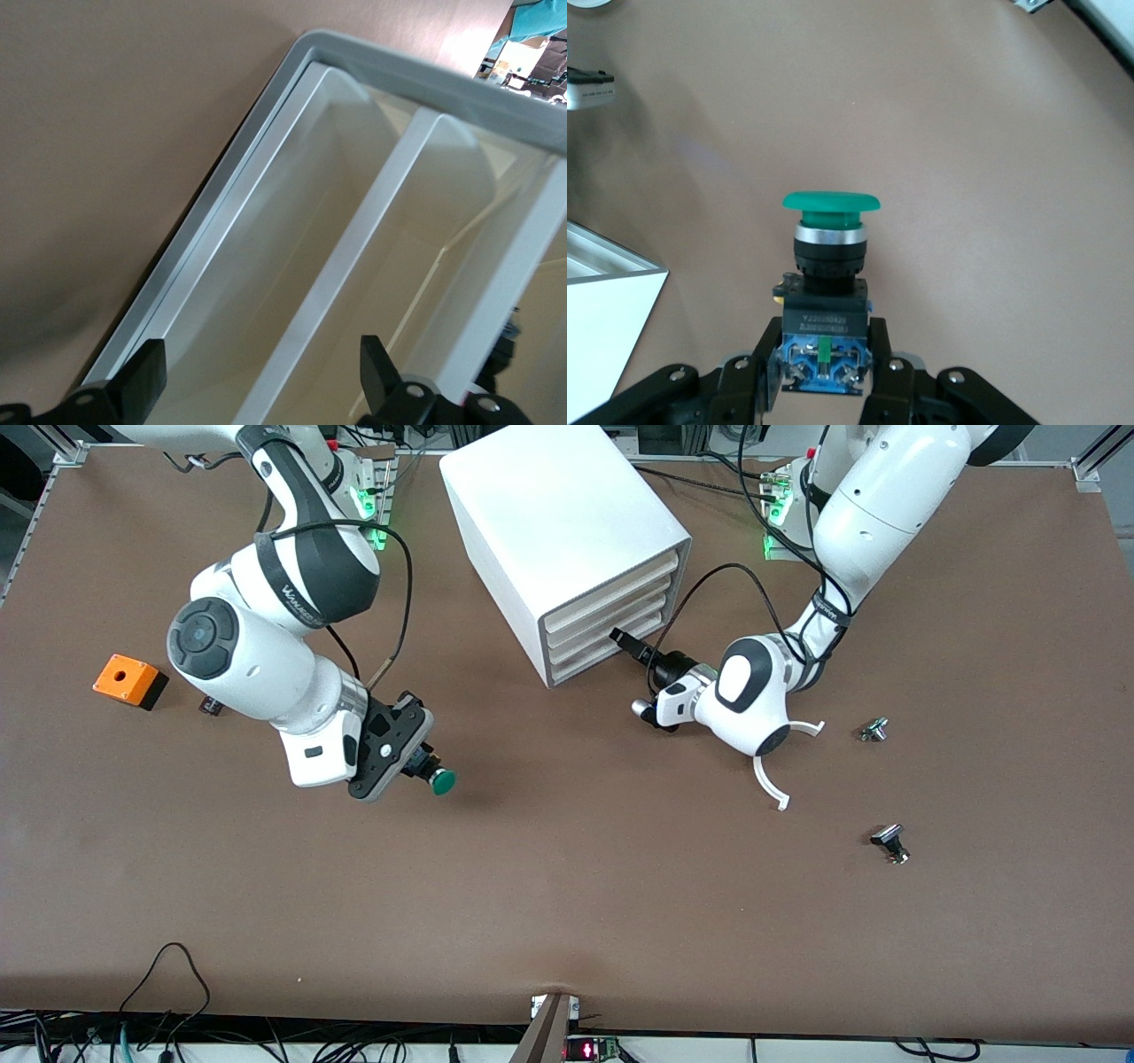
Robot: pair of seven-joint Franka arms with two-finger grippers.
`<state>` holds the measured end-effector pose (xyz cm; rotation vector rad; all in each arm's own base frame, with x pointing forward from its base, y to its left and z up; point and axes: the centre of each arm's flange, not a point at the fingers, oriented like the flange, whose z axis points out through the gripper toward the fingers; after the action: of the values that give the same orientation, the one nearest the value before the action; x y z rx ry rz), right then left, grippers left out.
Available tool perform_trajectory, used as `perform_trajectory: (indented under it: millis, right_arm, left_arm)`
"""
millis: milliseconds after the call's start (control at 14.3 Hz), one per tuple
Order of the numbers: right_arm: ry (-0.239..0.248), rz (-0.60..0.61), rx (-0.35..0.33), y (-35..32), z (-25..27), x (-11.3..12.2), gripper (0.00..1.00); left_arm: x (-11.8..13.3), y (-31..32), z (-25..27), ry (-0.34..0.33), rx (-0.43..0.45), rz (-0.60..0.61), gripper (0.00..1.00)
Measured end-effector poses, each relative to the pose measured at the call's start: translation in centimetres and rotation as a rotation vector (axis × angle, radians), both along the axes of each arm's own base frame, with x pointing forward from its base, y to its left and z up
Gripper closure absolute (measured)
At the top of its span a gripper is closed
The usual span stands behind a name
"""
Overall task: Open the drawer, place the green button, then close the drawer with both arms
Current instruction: 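Pull the upper cabinet drawer open with the left gripper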
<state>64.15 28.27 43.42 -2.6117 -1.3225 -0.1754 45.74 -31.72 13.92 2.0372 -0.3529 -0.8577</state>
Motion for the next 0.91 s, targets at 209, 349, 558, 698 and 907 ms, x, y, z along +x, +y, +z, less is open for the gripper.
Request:
perform_trajectory:
  millis: [209,349,558,698,907]
  right_arm:
    - [0.016,0.005,-0.002,0.4,-1.2,0.1,0.59]
    - [0.02,0.015,-0.002,1.0,-1.4,-0.1,0.59]
    - [0.03,0.046,-0.005,3.0,-2.2,-0.9,0.59]
    - [0.031,0.08,-0.023,4.6,-2.9,-1.7,0.59]
    - [0.018,0.125,-0.049,6.6,-3.1,-2.7,0.59]
  left_arm:
    - [-1.3,-1.0,-0.3,0.015,-0.008,-0.009,0.04]
    - [-2.1,-1.4,-0.4,0.035,-0.017,-0.005,0.07]
    - [-2.4,-1.6,-0.4,0.043,-0.021,0.002,0.37]
    - [-2.5,-1.6,-0.5,0.045,-0.02,0.001,0.59]
    - [-2.0,-1.2,-0.3,0.041,-0.035,0.017,0.77]
